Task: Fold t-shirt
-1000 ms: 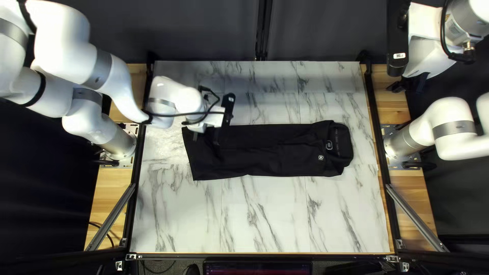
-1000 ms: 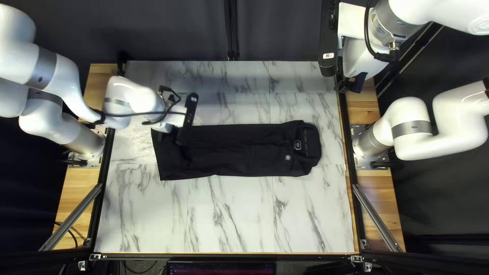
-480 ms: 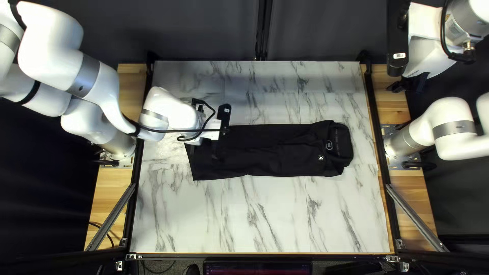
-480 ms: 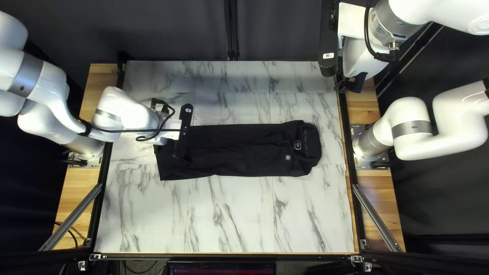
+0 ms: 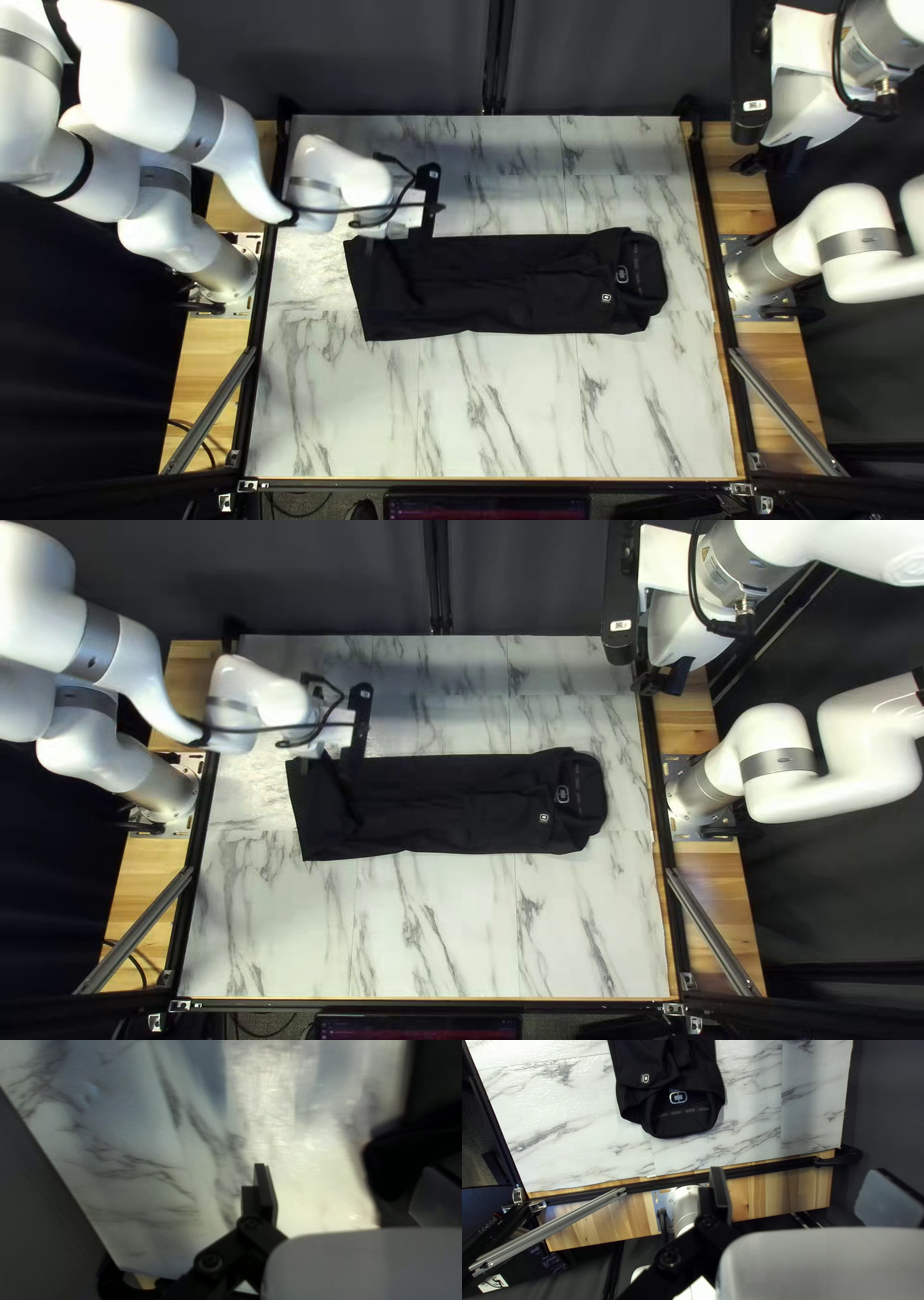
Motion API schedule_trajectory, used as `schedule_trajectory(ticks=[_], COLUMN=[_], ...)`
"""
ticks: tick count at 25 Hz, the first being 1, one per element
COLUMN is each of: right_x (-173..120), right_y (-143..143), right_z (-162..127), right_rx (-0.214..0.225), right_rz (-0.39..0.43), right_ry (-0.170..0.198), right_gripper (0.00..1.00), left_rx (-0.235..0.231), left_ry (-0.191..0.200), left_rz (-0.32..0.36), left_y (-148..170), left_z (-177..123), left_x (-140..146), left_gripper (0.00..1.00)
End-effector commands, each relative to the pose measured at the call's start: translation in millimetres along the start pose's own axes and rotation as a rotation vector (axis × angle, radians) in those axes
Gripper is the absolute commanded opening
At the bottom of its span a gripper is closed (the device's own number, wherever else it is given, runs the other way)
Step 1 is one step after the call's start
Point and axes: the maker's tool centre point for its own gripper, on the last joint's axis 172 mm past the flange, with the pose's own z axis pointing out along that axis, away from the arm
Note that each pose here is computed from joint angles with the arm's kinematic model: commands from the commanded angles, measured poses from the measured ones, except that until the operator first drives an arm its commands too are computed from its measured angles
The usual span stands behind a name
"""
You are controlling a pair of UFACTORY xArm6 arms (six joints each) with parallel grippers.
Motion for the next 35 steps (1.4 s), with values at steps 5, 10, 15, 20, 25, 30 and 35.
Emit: schedule_trajectory(ticks=[5, 10, 15, 20, 25, 30, 35], right_x=[0, 0, 0, 0, 0, 0, 0], right_y=[0, 0, 0, 0, 0, 0, 0], right_z=[0, 0, 0, 0, 0, 0, 0], right_rx=[0.0, 0.0, 0.0, 0.0, 0.0, 0.0, 0.0], right_rz=[0.0, 0.0, 0.0, 0.0, 0.0, 0.0, 0.0], right_ry=[0.0, 0.0, 0.0, 0.0, 0.0, 0.0, 0.0], right_gripper=[1.0, 1.0, 1.0, 1.0, 1.0, 1.0, 1.0], left_rx=[-0.225, -0.343, -0.332, -0.222, -0.084, -0.055, -0.055], left_ry=[0.189, 0.291, 0.339, 0.305, 0.179, 0.155, 0.155], left_rz=[0.024, 0.035, -0.001, -0.119, -0.303, -0.342, -0.342], left_y=[42, 86, 132, 168, 181, 181, 181], left_z=[-44, -74, -99, -115, -115, -116, -116], left_x=[-31, -18, 9, 52, 87, 89, 89], left_gripper=[1.0, 1.0, 1.0, 1.0, 1.0, 1.0, 1.0])
